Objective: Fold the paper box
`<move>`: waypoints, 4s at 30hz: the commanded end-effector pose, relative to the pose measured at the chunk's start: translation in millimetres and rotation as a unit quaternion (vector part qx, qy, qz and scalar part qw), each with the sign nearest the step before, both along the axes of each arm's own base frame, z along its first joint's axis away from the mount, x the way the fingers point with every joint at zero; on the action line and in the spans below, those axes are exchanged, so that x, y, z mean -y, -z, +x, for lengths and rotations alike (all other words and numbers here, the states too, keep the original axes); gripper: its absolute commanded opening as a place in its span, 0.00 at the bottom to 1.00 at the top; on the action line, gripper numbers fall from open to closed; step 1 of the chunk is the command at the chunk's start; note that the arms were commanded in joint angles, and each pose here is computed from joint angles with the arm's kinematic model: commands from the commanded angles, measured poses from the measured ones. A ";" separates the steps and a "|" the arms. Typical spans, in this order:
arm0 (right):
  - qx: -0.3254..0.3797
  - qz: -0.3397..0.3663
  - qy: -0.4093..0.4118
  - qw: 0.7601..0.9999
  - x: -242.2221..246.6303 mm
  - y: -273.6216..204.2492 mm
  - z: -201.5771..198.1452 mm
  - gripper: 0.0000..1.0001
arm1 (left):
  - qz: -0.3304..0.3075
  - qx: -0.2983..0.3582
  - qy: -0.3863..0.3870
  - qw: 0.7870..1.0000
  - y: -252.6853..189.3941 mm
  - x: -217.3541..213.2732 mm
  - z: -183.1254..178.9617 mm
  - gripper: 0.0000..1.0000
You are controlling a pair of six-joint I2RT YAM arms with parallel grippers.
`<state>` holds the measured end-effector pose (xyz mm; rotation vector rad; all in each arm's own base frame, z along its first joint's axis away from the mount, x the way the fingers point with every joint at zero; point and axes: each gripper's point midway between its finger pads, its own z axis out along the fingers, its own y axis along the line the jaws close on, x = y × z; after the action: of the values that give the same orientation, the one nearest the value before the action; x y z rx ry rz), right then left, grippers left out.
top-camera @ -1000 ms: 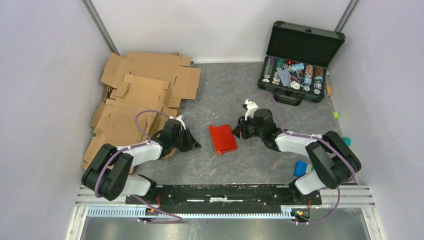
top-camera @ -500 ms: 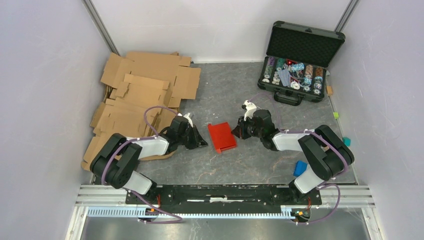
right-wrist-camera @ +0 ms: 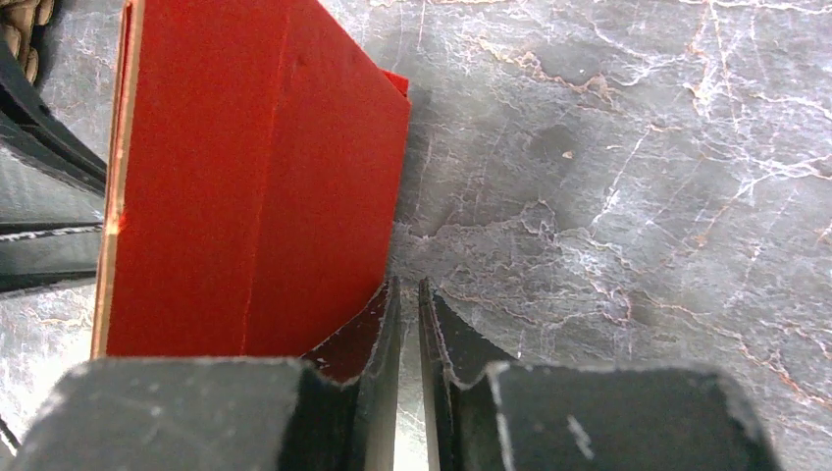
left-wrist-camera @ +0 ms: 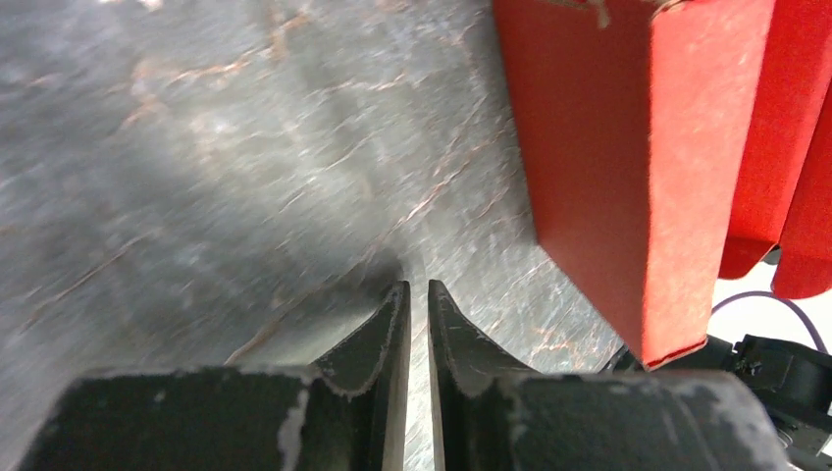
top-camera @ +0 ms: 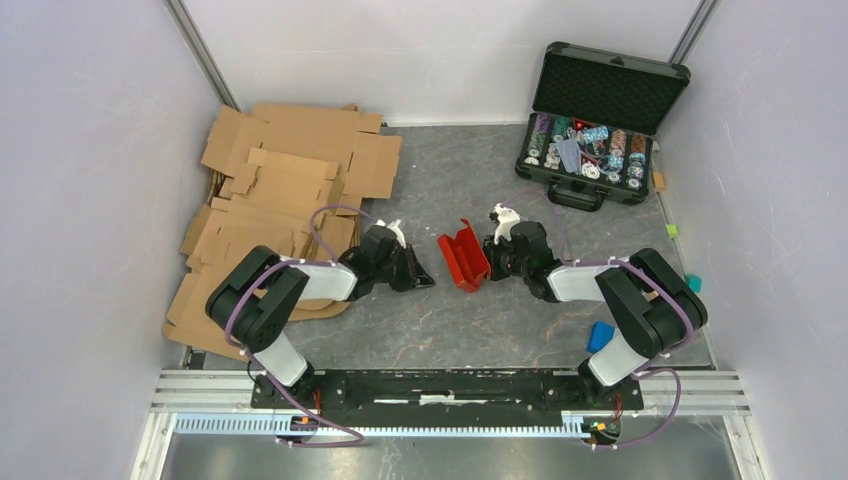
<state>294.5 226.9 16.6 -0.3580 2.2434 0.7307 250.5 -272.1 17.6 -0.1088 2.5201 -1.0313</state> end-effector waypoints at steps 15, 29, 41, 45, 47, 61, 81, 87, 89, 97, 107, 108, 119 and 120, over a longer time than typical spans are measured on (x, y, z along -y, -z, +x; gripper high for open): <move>0.021 -0.074 -0.032 0.997 3.8 4.9 -7.2 0.20 | 0.001 0.068 0.062 0.996 -48.4 84.5 23.8 0.18; 0.064 -0.132 -0.040 0.988 1.2 -4.6 -5.1 0.30 | 0.077 0.091 0.070 0.990 -50.8 71.6 19.9 0.18; 0.098 -0.141 0.008 0.985 16.3 -22.7 6.7 0.44 | 0.071 0.098 0.061 0.991 -64.2 60.7 23.0 0.18; 0.101 -0.125 0.007 0.987 12.7 -32.0 9.1 0.47 | 0.061 0.103 0.066 0.991 -71.0 65.8 24.8 0.18; 0.101 -0.117 0.007 0.988 12.5 -34.8 9.0 0.47 | 0.058 0.103 0.068 0.991 -72.1 68.2 25.4 0.18; 0.116 -0.054 -0.011 0.992 5.3 -57.7 -4.1 0.49 | 0.029 0.111 0.077 0.990 -85.0 81.5 29.0 0.18; 0.127 0.005 -0.076 0.989 -0.4 -58.5 -46.1 0.63 | -0.009 0.094 0.131 0.987 -79.1 83.4 -0.7 0.20; 0.139 0.013 -0.078 0.987 1.7 -62.8 -51.5 0.66 | -0.017 0.083 0.140 0.987 -76.3 85.9 -4.6 0.20; 0.148 0.024 -0.088 0.985 -0.4 -67.6 -54.8 0.70 | -0.018 0.080 0.141 0.987 -75.7 85.8 -4.7 0.20; 0.169 0.056 -0.130 0.975 -10.1 -78.0 -70.6 0.90 | -0.013 0.063 0.139 0.988 -63.8 83.8 -5.9 0.19; 0.171 0.038 -0.137 0.975 -11.6 -72.6 -77.4 0.98 | -0.019 0.057 0.141 0.988 -59.5 83.0 -9.9 0.19; 0.171 0.035 -0.136 0.975 -10.5 -71.7 -78.1 0.98 | -0.020 0.057 0.142 0.988 -59.6 83.3 -10.1 0.19; 0.171 0.008 -0.123 0.978 2.1 -63.2 -82.5 0.94 | -0.055 0.054 0.147 0.986 -68.7 92.6 -14.0 0.19; 0.166 0.011 -0.127 0.978 0.7 -61.0 -84.4 0.94 | -0.062 0.050 0.148 0.986 -69.4 94.5 -14.9 0.19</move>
<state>213.4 227.7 84.9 -0.6943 1.8863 0.7738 239.5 -352.4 72.7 0.2837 2.4732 -1.1478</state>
